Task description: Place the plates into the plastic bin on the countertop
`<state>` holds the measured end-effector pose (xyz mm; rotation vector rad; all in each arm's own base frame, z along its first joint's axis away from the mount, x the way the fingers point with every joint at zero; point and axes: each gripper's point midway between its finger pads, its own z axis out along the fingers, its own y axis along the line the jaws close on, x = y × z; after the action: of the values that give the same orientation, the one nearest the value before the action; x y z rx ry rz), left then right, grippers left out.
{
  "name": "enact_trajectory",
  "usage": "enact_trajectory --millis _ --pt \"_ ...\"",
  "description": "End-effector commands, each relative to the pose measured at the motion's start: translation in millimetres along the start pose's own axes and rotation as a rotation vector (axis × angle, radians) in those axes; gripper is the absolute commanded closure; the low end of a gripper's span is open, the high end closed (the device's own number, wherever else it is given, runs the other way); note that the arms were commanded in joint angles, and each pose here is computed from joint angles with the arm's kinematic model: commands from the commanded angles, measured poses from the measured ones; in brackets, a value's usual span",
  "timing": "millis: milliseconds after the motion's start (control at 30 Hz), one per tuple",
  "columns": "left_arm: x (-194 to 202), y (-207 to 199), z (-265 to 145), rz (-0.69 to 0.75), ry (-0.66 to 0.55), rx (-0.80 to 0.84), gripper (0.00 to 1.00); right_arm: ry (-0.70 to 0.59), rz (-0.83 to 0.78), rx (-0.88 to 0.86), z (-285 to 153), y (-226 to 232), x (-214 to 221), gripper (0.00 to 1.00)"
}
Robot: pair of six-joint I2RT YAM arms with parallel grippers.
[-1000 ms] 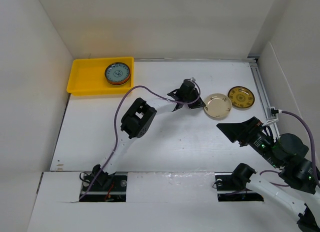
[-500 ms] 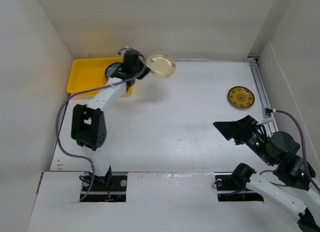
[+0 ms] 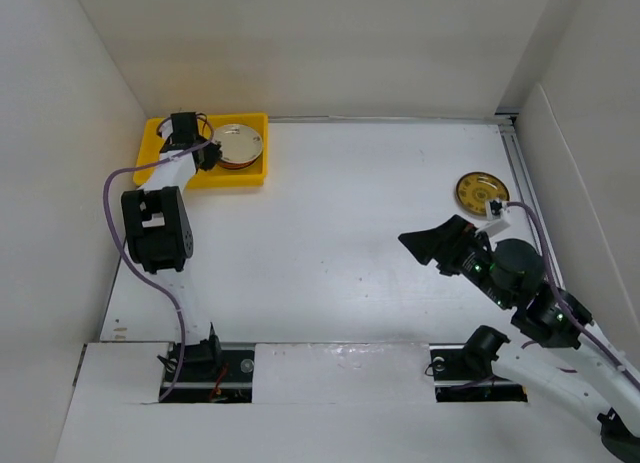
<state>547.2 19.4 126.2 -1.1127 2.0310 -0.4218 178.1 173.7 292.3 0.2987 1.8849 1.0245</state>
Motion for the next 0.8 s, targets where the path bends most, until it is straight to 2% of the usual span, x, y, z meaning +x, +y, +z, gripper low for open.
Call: enact_trajectory --millis 0,33,67,133,167,200,233,333,400,467,500,533,600,700,767 --pt "-15.5 -36.6 -18.7 0.015 -0.015 0.09 1.0 -0.091 0.008 -0.063 -9.6 18.5 -24.5 0.0" --pt "-15.5 -37.0 -18.8 0.006 -0.015 0.09 1.0 -0.092 0.006 -0.049 -9.4 15.4 -24.2 0.0" --pt "-15.3 -33.8 -18.4 0.005 -0.017 0.075 0.88 -0.092 0.006 -0.049 -9.4 15.3 -24.2 0.0" --pt "-20.1 -37.3 -23.4 -0.013 -0.034 0.079 0.56 -0.092 0.006 -0.049 -9.4 15.3 -24.2 0.0" --pt "-24.3 -39.9 -30.9 -0.014 -0.047 0.08 0.24 -0.097 0.008 -0.056 -11.0 18.2 -26.8 0.0" --pt "-25.3 -38.6 -33.9 -0.014 -0.055 0.076 0.07 -0.086 0.016 -0.043 -8.8 16.0 -24.1 0.0" --pt "-27.9 -39.3 -38.5 -0.015 -0.064 0.073 0.0 -0.086 0.013 -0.024 -4.8 13.2 -23.3 0.0" --pt "-37.4 -43.9 -62.6 -0.007 -0.094 0.071 0.0 -0.105 0.089 0.075 8.2 -4.5 -21.9 0.0" --pt "-43.6 -58.5 -90.9 0.023 -0.123 0.116 0.0 -0.173 0.143 0.169 22.9 -29.5 -29.3 0.0" --pt "-32.2 -64.5 -104.7 0.055 -0.132 0.133 0.0 -0.188 0.244 0.219 44.6 -50.0 -28.3 0.0" --pt "-27.3 -66.7 -110.1 0.061 -0.132 0.147 0.0 -0.257 0.298 0.222 59.6 -70.8 -44.9 0.0" --pt "-28.1 -71.1 -121.8 0.075 -0.14 0.18 0.0 -0.237 0.344 0.243 76.3 -86.9 -43.3 0.0" --pt "2.8 -60.7 -121.3 0.068 -0.026 0.209 0.0 -0.251 0.419 0.291 89.6 -114.9 -53.2 0.01" --pt "38.6 -69.6 -162.2 0.118 0.011 0.351 0.0 -0.44 0.572 0.486 79.1 -187.8 -82.8 0.01" --pt "75.1 -73.1 -182.3 0.185 0.057 0.408 0.0 -0.503 0.61 0.55 72.3 -213.5 -89.1 0.01"
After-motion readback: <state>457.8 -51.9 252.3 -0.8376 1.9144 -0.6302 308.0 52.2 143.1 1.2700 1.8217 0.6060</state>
